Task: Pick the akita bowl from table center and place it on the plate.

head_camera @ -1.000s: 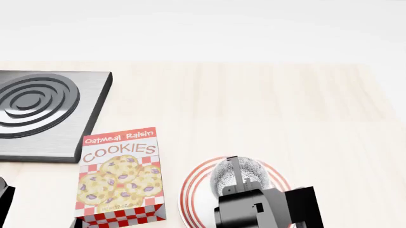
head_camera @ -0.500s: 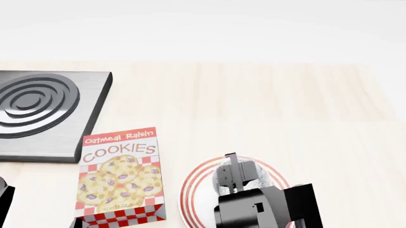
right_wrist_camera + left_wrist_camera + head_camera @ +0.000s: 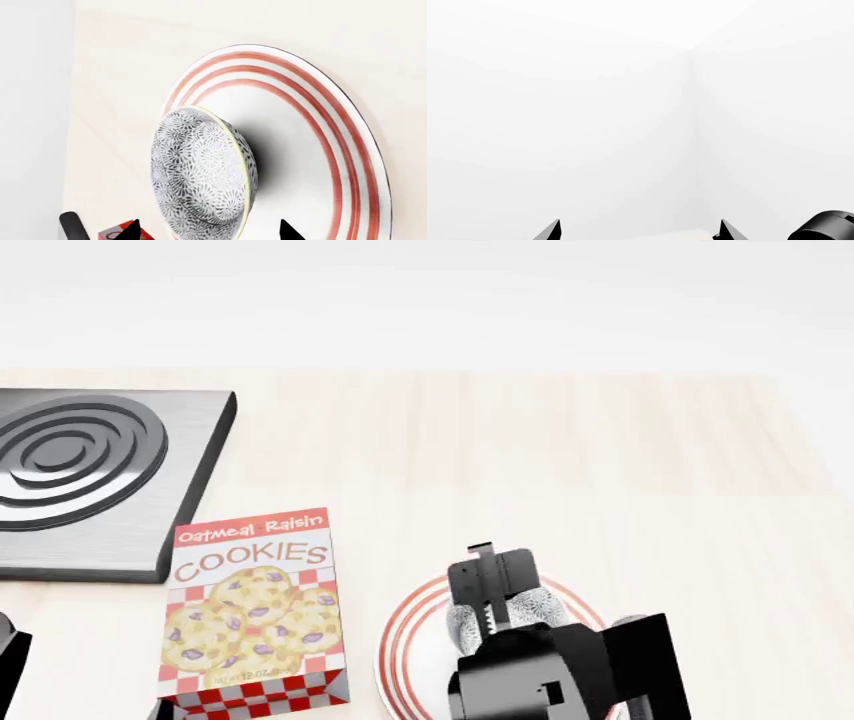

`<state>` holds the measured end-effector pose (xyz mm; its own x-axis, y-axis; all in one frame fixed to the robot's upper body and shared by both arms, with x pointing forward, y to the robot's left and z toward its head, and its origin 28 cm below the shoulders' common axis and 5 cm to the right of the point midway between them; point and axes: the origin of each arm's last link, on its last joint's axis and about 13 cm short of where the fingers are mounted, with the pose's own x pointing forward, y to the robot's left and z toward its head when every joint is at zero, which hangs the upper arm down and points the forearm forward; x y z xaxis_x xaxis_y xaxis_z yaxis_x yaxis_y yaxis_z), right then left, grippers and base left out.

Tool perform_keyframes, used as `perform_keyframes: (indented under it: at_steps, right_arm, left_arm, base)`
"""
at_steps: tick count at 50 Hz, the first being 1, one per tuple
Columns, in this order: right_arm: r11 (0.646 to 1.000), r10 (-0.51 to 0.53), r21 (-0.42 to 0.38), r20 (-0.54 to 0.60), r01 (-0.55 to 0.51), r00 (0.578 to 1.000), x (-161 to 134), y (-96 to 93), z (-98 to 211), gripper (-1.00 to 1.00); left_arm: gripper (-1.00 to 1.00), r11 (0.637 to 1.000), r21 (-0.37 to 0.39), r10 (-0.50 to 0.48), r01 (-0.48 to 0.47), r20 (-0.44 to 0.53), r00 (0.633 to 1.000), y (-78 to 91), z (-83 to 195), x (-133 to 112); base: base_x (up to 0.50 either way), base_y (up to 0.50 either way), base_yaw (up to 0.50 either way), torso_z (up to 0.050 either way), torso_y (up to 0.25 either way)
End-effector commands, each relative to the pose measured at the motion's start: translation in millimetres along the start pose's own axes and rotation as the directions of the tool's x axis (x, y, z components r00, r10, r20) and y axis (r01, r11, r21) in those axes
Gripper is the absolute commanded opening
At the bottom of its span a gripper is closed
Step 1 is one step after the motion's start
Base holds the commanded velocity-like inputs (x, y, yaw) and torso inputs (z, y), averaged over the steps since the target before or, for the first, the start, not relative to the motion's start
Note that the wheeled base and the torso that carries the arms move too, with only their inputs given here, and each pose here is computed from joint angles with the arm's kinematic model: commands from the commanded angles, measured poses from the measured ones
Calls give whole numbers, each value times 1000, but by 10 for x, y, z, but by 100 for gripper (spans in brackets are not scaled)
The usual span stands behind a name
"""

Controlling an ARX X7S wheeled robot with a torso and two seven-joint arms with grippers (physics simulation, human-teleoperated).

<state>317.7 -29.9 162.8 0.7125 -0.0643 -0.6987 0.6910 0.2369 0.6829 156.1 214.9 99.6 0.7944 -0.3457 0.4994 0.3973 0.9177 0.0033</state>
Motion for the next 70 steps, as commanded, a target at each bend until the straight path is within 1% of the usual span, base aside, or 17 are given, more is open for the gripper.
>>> perform_keyframes:
  at_steps: [1,6,13,20,28,35,36,37,38,39,42,43,45,46,51,58,70]
  right_arm:
    - [995,101,-16,18,-101,995,-393,-43,14,100]
    - [988,150,-33,39,-148,988,-587,-107,23,100]
    - [976,186,-141,153,-165,970,-705,-254,34,100]
    - [922,274,-346,267,-174,924,-778,-509,33,100]
    - [841,332,-535,388,-83,860,-824,-729,61,100]
    - [619,472,-765,542,176,695,-839,-955,42,100]
    - [619,472,-765,542,176,695,-843,-953,40,100]
    - [564,507,-794,551,229,662,-835,-1000,24,100]
    - [542,525,-804,551,244,649,-832,-1011,18,100]
    - [493,559,-821,552,287,619,-827,-1043,-2,100]
    - [462,589,-834,543,301,599,-831,-1064,-16,100]
    - [418,619,-841,541,345,569,-812,-1112,-35,100]
    - [382,645,-849,528,366,553,-793,-1174,-66,100]
    - [382,647,-848,530,368,548,-783,-1190,-73,100]
    - [295,709,-892,445,343,546,-770,-1367,-174,100]
    - [247,716,-905,411,346,564,-806,-1622,-260,100]
    - [265,717,-921,386,285,580,-964,-1917,-355,100]
  left_arm:
    - [100,1000,0,-2,2,2,1000,-3,3,3]
    - [100,1000,0,-3,3,4,1000,0,-2,4]
    - [100,1000,0,-4,4,7,1000,-11,30,1]
    - [100,1000,0,3,-3,11,1000,10,26,2]
    - [100,1000,1,5,-5,9,1000,1,42,-6]
    - [100,1000,0,6,-6,7,1000,3,21,-11]
    - [100,1000,0,6,-6,7,1000,3,21,-11]
    - [100,1000,0,4,-4,5,1000,-1,10,-11]
    - [100,1000,0,4,-4,5,1000,-3,9,-12]
    - [100,1000,-1,3,-3,5,1000,-5,9,-13]
    - [100,1000,-1,5,-5,3,1000,0,4,-14]
    - [100,1000,-1,8,-8,2,1000,8,-5,-18]
    - [100,1000,-2,10,-10,3,1000,3,17,-14]
    - [100,1000,-2,10,-10,2,1000,8,4,-15]
    - [100,1000,-3,14,-14,3,1000,15,-2,-12]
    - [100,1000,-2,18,-18,4,1000,11,7,-12]
    - [100,999,3,40,-40,1,999,37,-41,-44]
  base:
    - [0,0,0,0,0]
    - [0,0,0,0,0]
    - [0,0,0,0,0]
    - [0,0,0,0,0]
    - [0,0,0,0,0]
    - [0,0,0,0,0]
    - [0,0,0,0,0]
    - [0,0,0,0,0]
    - [0,0,0,0,0]
    - [0,0,0,0,0]
    - [0,0,0,0,0]
    - [0,0,0,0,0]
    - [0,0,0,0,0]
    - [0,0,0,0,0]
    - [0,0,0,0,0]
    - [0,0,0,0,0]
    - [0,0,0,0,0]
